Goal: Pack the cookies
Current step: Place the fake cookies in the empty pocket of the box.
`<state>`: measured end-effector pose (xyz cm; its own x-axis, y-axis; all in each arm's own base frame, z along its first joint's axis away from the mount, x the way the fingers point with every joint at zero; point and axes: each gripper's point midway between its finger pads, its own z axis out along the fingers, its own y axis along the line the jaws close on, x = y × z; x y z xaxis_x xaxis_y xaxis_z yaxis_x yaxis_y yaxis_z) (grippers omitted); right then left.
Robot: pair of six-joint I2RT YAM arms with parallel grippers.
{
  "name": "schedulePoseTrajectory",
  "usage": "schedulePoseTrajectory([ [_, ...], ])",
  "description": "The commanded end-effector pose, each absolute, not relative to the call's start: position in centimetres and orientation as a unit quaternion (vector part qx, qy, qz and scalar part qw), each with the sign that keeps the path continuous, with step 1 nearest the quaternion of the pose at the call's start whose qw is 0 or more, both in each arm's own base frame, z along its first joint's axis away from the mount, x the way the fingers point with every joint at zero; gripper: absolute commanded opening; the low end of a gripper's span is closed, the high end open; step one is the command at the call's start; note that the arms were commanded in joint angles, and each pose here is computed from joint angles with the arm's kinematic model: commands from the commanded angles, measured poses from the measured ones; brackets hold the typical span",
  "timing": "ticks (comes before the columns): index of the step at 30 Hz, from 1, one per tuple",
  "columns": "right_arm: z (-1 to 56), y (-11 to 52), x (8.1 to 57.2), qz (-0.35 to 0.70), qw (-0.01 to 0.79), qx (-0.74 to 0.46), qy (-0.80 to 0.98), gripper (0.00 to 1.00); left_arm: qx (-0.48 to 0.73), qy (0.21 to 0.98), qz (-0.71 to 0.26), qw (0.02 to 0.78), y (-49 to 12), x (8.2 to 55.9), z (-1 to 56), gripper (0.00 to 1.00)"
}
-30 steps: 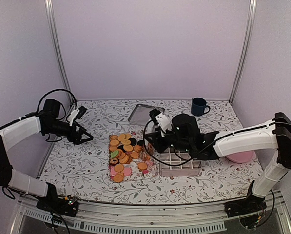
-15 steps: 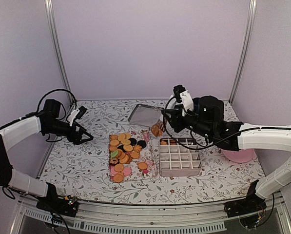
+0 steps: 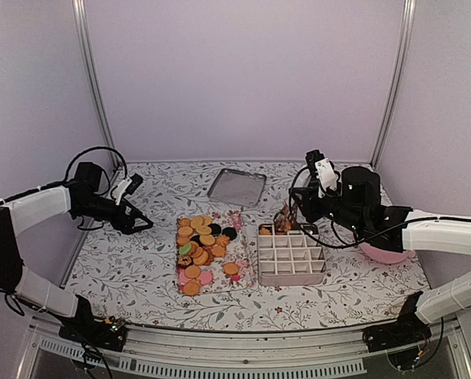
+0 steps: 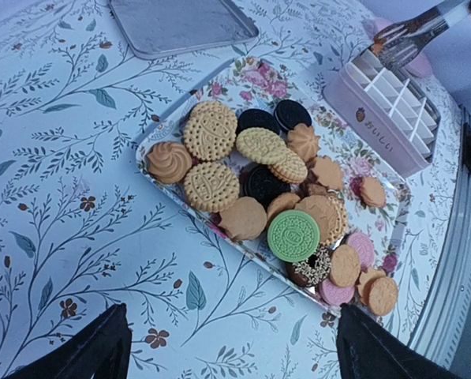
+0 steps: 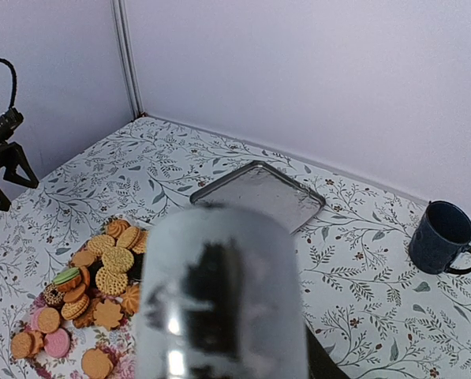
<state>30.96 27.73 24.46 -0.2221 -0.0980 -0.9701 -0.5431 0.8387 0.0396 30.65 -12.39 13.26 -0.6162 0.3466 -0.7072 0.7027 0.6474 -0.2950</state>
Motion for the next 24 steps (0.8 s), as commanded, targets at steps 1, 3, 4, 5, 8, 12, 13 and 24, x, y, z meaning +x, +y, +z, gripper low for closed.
schedulePoseTrajectory([
  [1, 25.2, 27.0, 31.3, 0.187, 0.598, -0.191, 0.755, 0.2, 0.31, 0.844, -0.289, 0.33, -12.4, 31.3, 14.4, 0.91],
  [3, 24.9, 26.7, 31.4, 0.182, 0.597, -0.19, 0.758, 0.2, 0.31, 0.844, -0.289, 0.33, -12.4, 31.2, 14.4, 0.91],
  [4, 24.8, 26.6, 31.5, 0.18, 0.597, -0.189, 0.758, 0.2, 0.309, 0.844, -0.288, 0.331, -12.4, 31.1, 14.5, 0.91],
  [5, 24.7, 26.4, 31.5, 0.178, 0.598, -0.188, 0.759, 0.2, 0.309, 0.844, -0.288, 0.331, -12.4, 31.1, 14.5, 0.91],
  [8, 24.6, 25.8, 31.5, 0.171, 0.6, -0.183, 0.76, 0.2, 0.309, 0.843, -0.287, 0.332, -12.4, 31.0, 14.6, 0.91],
  [12, 24.3, 25.0, 31.5, 0.165, 0.601, -0.178, 0.762, 0.2, 0.309, 0.843, -0.287, 0.333, -12.4, 30.9, 14.6, 0.91],
  [13, 24.3, 24.9, 31.6, 0.165, 0.601, -0.177, 0.761, 0.2, 0.308, 0.844, -0.287, 0.333, -12.4, 30.9, 14.6, 0.91],
  [24, 24.0, 24.6, 31.6, 0.163, 0.599, -0.178, 0.763, 0.34, 0.31, 0.843, -0.286, 0.335, -12.4, 30.7, 14.7, 0.91],
])
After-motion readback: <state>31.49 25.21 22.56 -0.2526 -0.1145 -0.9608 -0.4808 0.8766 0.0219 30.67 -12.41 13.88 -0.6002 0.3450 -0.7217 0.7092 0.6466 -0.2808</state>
